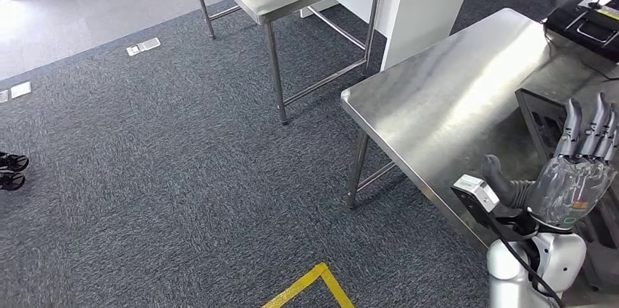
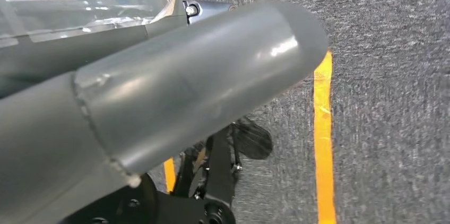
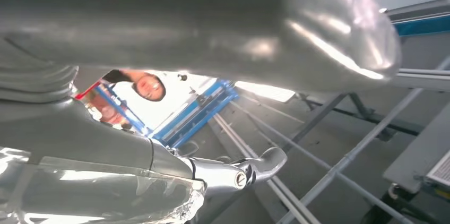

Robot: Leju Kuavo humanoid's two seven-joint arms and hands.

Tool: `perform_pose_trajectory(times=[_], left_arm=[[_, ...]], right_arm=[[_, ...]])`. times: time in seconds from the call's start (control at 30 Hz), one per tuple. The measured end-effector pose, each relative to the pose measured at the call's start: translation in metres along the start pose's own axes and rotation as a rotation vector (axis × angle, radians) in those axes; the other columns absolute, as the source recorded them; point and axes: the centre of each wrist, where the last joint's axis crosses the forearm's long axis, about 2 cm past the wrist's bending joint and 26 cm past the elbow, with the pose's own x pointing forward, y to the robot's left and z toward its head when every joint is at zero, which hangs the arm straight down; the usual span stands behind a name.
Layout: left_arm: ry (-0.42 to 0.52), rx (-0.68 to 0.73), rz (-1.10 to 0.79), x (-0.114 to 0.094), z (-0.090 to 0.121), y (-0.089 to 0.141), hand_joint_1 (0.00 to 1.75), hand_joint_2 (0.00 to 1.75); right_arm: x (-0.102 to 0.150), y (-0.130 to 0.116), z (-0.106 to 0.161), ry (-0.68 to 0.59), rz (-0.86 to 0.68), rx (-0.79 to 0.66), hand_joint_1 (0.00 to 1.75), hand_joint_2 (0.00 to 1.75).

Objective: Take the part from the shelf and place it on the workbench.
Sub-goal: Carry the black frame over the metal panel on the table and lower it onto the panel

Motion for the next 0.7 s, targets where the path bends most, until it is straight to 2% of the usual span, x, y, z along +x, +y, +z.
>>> perform_pose_trajectory(times=[0.27,0.43,0.57,0.7], left_arm=[[-0.013,-0.02,0.01,0.004,-0.001,-0.001,0.0,0.0],[-0.014,-0.019,0.01,0.004,-0.002,0.0,0.0,0.0],[-0.018,-0.022,0.011,0.006,-0.002,0.0,0.0,0.0],[-0.016,-0.025,0.01,0.005,-0.002,0.0,0.0,0.0]], right_arm=[[0.009,0.004,0.002,0.025,-0.063,0.008,0.0,0.0],[0.021,0.01,0.005,-0.004,-0.112,0.037,0.0,0.0],[0.023,0.015,0.016,0.032,-0.171,0.078,0.0,0.0],[0.042,0.026,0.029,-0.001,-0.263,0.157,0.0,0.0]])
